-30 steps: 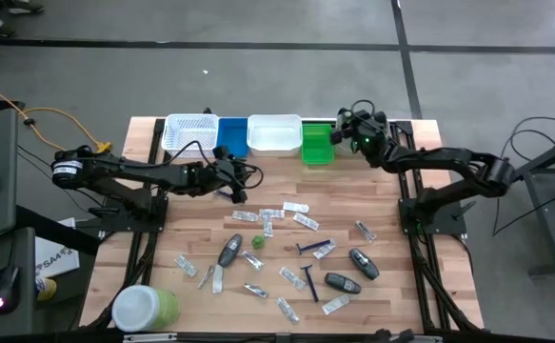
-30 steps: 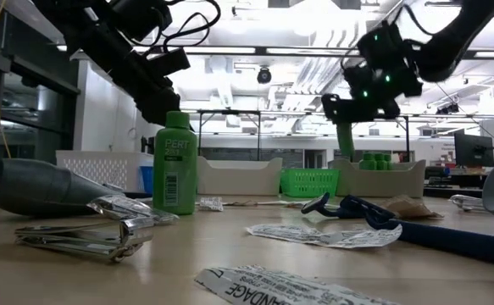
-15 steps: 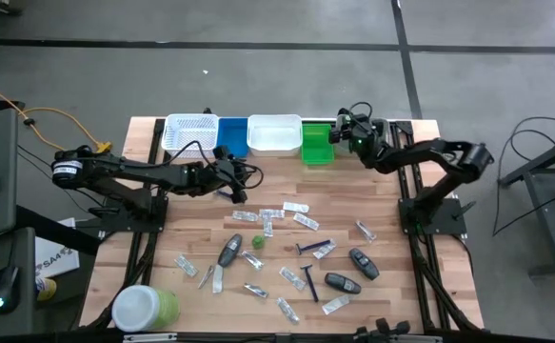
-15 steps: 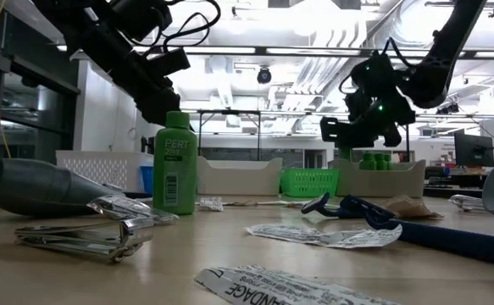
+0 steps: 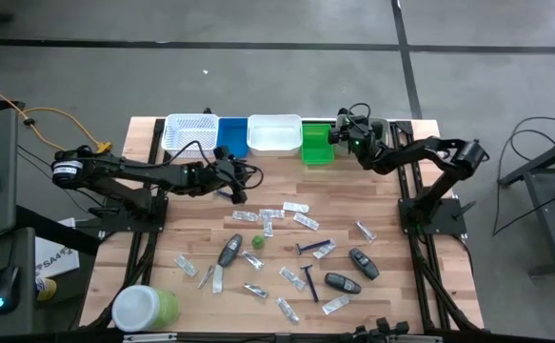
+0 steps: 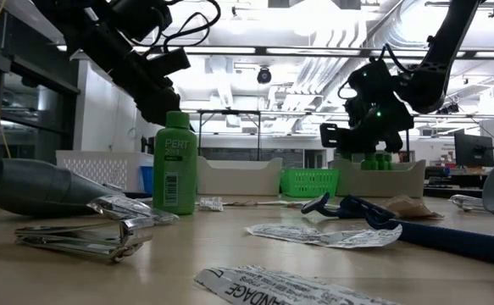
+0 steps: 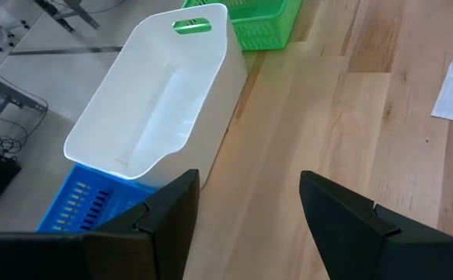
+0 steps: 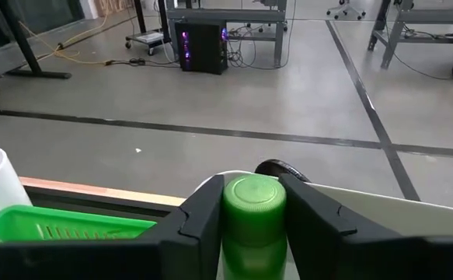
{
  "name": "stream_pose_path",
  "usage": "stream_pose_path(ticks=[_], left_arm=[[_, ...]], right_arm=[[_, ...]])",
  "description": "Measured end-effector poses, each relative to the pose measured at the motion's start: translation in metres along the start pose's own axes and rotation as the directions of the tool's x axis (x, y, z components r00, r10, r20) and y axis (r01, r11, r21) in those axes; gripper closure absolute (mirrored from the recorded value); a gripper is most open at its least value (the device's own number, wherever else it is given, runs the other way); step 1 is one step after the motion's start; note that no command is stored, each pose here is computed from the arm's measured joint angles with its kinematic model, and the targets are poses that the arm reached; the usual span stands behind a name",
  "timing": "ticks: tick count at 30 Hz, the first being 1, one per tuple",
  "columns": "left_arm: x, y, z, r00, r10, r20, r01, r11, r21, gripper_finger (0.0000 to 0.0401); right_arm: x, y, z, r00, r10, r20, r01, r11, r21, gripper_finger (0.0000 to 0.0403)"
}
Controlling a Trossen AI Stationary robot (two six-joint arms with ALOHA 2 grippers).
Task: Pick & Place Travel size toiletries
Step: Put the shampoo into the gray bin
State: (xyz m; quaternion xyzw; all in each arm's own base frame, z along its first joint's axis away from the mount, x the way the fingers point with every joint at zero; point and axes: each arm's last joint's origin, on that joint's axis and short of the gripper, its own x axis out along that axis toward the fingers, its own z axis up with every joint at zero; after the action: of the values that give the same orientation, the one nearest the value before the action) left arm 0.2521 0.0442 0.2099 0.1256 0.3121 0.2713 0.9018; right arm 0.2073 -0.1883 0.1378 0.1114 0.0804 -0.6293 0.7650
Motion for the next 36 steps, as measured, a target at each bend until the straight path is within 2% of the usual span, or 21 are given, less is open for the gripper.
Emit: stream_pose_path(ticks=[19, 28, 32, 36], left_arm=[[0.0, 0.0, 0.0, 1.0, 0.0, 0.0, 0.0, 1.0, 0.0, 0.018], [0.0, 0.0, 0.0, 1.0, 0.0, -0.001, 0.0, 1.0, -0.002, 0.018], [-0.001, 0.0, 0.0, 1.0, -0.021, 0.005, 0.021, 1.0, -0.016, 0.018], [-0.008, 0.002, 0.001, 0.996, -0.082, 0.016, 0.083, 0.995, -0.048, 0.018]], right_arm=[[-0.003, 0.0, 0.008, 1.0, 0.008, 0.025, -0.008, 1.0, -0.006, 0.028], [-0.011, 0.001, 0.025, 0.994, 0.095, 0.063, -0.093, 0.995, -0.023, 0.0278], [-0.02, 0.0, 0.035, 0.986, 0.159, 0.05, -0.158, 0.987, -0.027, 0.0256], [-0.036, 0.001, 0.044, 0.981, 0.195, 0.022, -0.192, 0.977, -0.094, 0.0227]])
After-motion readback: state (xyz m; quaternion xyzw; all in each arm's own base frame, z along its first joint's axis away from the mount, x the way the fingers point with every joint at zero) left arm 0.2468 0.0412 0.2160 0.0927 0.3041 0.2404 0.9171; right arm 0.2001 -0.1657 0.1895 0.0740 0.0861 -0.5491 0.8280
